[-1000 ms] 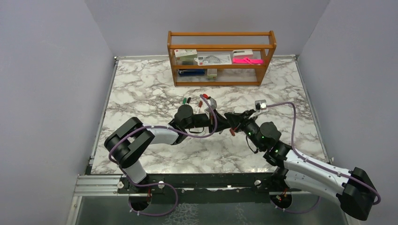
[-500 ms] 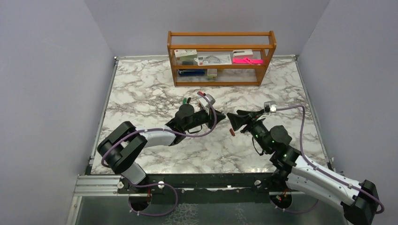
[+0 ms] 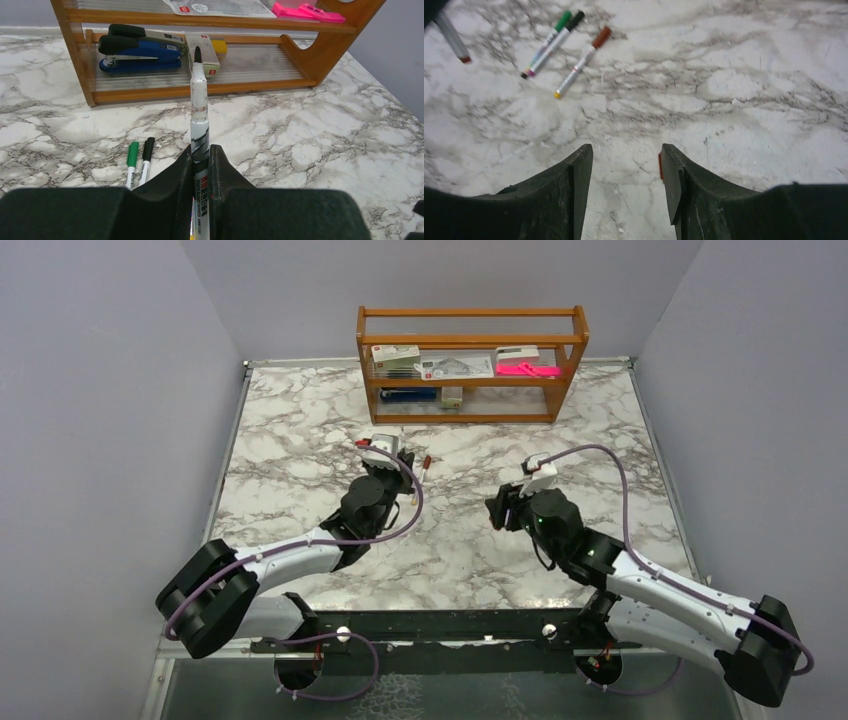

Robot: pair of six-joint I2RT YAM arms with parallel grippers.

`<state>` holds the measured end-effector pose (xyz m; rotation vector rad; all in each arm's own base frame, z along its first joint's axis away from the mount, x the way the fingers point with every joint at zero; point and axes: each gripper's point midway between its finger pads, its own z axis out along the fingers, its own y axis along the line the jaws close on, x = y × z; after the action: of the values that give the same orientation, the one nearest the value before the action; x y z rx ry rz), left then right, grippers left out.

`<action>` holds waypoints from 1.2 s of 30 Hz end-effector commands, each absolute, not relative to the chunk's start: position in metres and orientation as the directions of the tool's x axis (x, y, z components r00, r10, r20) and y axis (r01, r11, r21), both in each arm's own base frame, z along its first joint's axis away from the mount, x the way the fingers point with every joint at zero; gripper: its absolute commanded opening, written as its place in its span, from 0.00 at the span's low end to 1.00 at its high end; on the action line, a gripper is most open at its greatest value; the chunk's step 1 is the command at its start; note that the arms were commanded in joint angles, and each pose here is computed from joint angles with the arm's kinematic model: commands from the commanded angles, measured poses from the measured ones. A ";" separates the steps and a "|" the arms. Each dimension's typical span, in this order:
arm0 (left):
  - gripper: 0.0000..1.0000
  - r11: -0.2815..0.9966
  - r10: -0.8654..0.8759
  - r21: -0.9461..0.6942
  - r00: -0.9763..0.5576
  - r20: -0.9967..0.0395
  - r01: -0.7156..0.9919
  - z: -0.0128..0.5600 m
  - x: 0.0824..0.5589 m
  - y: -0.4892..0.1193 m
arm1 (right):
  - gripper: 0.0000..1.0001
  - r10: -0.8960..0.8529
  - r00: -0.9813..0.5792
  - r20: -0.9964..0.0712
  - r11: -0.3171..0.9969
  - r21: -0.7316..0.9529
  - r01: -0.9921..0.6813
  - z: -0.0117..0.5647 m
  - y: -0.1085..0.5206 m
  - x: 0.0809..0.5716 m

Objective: Insert the pens into the pen caps

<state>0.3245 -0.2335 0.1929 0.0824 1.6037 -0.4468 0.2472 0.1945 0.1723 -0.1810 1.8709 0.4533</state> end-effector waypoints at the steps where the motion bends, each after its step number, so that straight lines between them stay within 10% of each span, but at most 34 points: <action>1: 0.00 0.922 -0.209 -0.220 -0.069 -0.975 0.317 0.200 0.322 -0.228 | 0.52 -0.048 -0.489 -0.871 0.947 0.115 -0.299 0.125 0.182 0.237; 36: 0.00 0.730 -0.116 -0.148 -0.092 -0.989 0.667 0.201 0.286 -0.287 | 0.44 -0.118 -0.745 -0.657 0.973 0.075 -0.220 0.029 0.200 0.266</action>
<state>0.2898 -0.2813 0.1957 0.4383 1.5585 -0.6649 0.2532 0.1914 0.0214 -0.2425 2.4477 0.1747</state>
